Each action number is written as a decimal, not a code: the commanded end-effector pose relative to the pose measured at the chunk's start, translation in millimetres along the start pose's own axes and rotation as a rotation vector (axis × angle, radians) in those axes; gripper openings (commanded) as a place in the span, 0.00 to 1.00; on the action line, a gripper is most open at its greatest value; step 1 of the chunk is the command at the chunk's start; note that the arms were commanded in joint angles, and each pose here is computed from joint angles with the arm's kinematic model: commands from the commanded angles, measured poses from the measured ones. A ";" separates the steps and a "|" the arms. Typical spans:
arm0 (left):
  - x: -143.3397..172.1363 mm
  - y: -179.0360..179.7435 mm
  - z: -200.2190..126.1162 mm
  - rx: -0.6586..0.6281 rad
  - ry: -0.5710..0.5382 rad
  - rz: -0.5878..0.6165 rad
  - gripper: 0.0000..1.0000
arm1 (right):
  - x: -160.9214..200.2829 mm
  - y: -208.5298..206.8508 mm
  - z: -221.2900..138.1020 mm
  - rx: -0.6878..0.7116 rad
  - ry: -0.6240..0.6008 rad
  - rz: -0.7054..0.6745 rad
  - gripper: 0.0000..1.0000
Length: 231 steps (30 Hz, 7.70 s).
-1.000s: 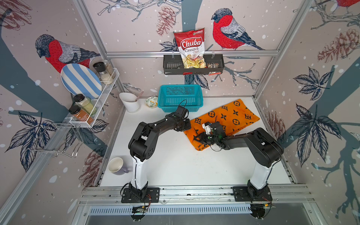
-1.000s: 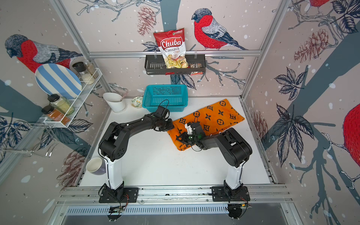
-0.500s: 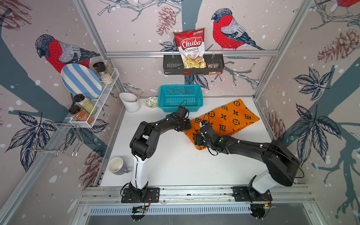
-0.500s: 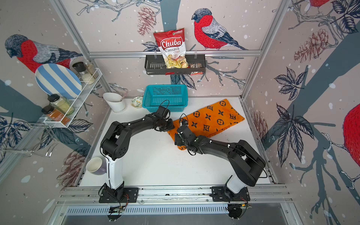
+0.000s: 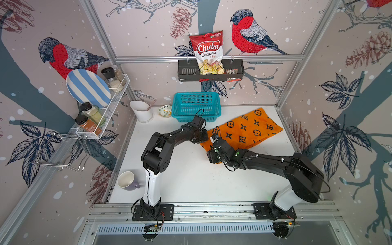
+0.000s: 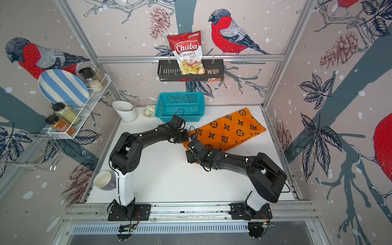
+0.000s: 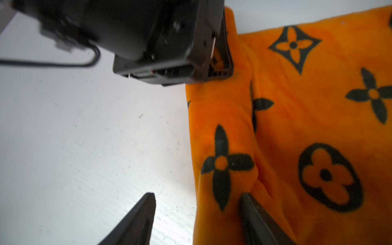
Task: Roll up the pillowcase
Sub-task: Roll the pillowcase at the center of the board.
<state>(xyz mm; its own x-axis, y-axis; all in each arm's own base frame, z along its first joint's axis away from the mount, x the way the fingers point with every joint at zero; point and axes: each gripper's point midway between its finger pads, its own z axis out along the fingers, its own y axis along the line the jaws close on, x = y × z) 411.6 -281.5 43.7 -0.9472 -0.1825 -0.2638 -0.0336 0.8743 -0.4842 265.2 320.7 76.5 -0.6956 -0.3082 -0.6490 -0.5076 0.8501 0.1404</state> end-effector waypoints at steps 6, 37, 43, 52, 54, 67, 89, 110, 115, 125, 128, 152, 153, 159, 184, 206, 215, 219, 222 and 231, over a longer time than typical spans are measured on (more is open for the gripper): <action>6.5 5.3 1.2 -0.024 0.014 0.000 0.34 | 21.0 -21.0 27.5 0.111 0.050 -0.123 0.78; -16.5 -5.4 -94.2 0.046 -0.168 0.031 0.58 | 26.3 -7.5 20.3 -0.339 0.060 0.451 0.00; 6.0 -2.3 -74.1 0.113 -0.113 -0.019 0.65 | 34.9 -30.3 20.5 -0.426 0.100 0.640 0.00; 5.3 -5.5 -34.9 0.143 -0.069 -0.061 0.77 | 32.3 -31.1 20.2 -0.473 0.108 0.707 0.00; 0.6 -3.7 -28.5 0.122 -0.067 -0.063 0.76 | 32.2 -29.2 19.7 -0.477 0.110 0.704 0.00; 2.9 28.1 7.5 -0.064 0.014 -0.065 0.52 | 38.7 -18.6 15.4 -0.480 0.124 0.692 0.00; 14.2 28.2 16.8 -0.115 0.067 -0.019 0.32 | -27.1 -29.1 -47.0 0.202 -0.173 -0.076 0.77; 16.5 27.3 13.2 -0.112 0.065 -0.007 0.42 | 57.7 -36.5 20.2 0.234 0.092 -0.232 0.77; 12.3 24.0 7.9 -0.111 0.056 0.007 0.47 | 73.7 -44.7 28.1 0.272 0.128 -0.233 0.51; -25.2 2.0 -54.4 -0.129 -0.078 0.078 0.75 | 50.6 8.1 17.4 0.058 0.073 -0.095 0.08; -29.5 -1.5 -72.9 -0.124 -0.111 0.091 0.79 | 41.1 17.8 13.0 -0.046 0.066 0.002 0.00; 10.2 -23.2 -32.5 0.031 -0.051 0.059 0.89 | 45.7 -37.2 12.2 -0.495 0.139 0.587 0.00; 10.5 -23.0 -28.8 0.025 -0.048 0.065 0.89 | 46.6 -34.9 12.1 -0.503 0.140 0.593 0.00; 15.9 -4.9 -6.2 -0.049 -0.005 0.064 0.83 | 50.2 -18.0 12.0 -0.529 0.155 0.599 0.03; 26.2 11.7 9.2 -0.121 0.041 0.079 0.63 | -2.3 -23.1 -39.0 0.145 -0.137 -0.171 0.77; 15.2 11.5 -9.6 -0.144 0.012 0.104 0.65 | 63.3 -14.3 22.5 0.141 0.057 -0.230 0.17; -15.2 11.1 -68.7 -0.156 -0.099 0.124 0.76 | 39.6 21.2 8.2 -0.198 0.041 0.076 0.09; -11.8 10.8 -75.9 -0.131 -0.108 0.128 0.77 | 34.1 2.4 2.2 -0.330 0.030 0.296 0.10; -4.0 8.0 -68.5 -0.080 -0.094 0.106 0.78 | 36.2 -15.1 -0.3 -0.403 0.037 0.428 0.10; 14.0 -25.5 -25.9 0.067 -0.035 0.095 0.80 | 52.9 -52.7 7.6 -0.499 0.133 0.597 0.14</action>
<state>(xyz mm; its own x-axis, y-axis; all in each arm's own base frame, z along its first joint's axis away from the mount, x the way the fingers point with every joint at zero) 385.3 -275.6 69.9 -0.9370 -0.1085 -0.3320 0.0534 0.8949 -0.4432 267.1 264.4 34.6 -0.9372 0.0877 -0.3377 -0.2120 0.6254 0.7510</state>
